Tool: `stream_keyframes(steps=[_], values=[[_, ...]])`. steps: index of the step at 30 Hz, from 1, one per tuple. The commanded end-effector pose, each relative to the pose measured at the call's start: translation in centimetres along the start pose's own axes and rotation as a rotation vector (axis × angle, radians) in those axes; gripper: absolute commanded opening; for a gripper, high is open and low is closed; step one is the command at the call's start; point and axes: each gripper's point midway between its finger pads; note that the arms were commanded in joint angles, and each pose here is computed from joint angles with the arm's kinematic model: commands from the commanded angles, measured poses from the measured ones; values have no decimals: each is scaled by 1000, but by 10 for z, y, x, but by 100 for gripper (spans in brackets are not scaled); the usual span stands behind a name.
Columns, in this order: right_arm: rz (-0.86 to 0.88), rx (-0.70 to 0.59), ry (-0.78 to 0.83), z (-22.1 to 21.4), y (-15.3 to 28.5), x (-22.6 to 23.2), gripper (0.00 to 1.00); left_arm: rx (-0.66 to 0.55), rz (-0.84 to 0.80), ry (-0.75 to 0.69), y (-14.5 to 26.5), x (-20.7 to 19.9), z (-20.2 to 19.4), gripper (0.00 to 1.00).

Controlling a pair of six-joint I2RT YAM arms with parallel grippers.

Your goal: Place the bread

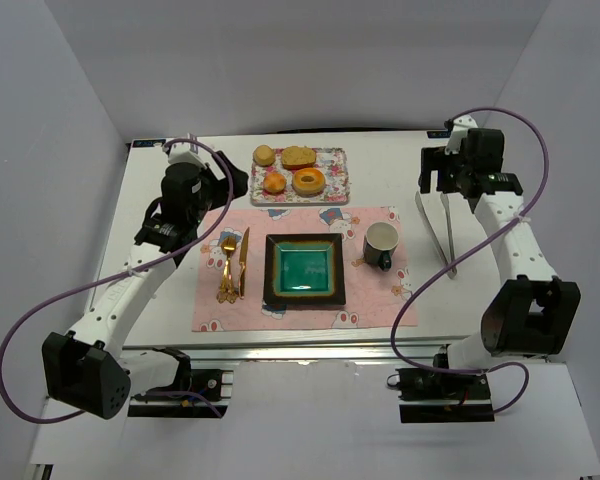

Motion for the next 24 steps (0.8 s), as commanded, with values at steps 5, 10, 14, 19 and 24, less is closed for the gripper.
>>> stream_keyframes(steps=[5, 10, 14, 19, 24], values=[[412, -101, 306, -4, 37, 50, 74, -5, 27, 1, 5, 7, 1, 96], [378, -71, 243, -13, 31, 37, 0, -11, 18, 9, 4, 7, 2, 32], [317, 59, 133, -49, 8, 3, 78, 21, 33, 0, -1, 11, -5, 0], [197, 203, 155, -95, -7, -59, 89, 50, 41, 17, 2, 19, -22, 80], [226, 289, 237, -153, -23, -61, 88, 84, 49, 14, 1, 24, -35, 82]])
Point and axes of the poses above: each gripper's point midway between its finger pads, its own y axis back along the fingers, its own x axis along the line the jaws close on, z = x × y, and after that the axes turned 2 degrees about -y, right-handed
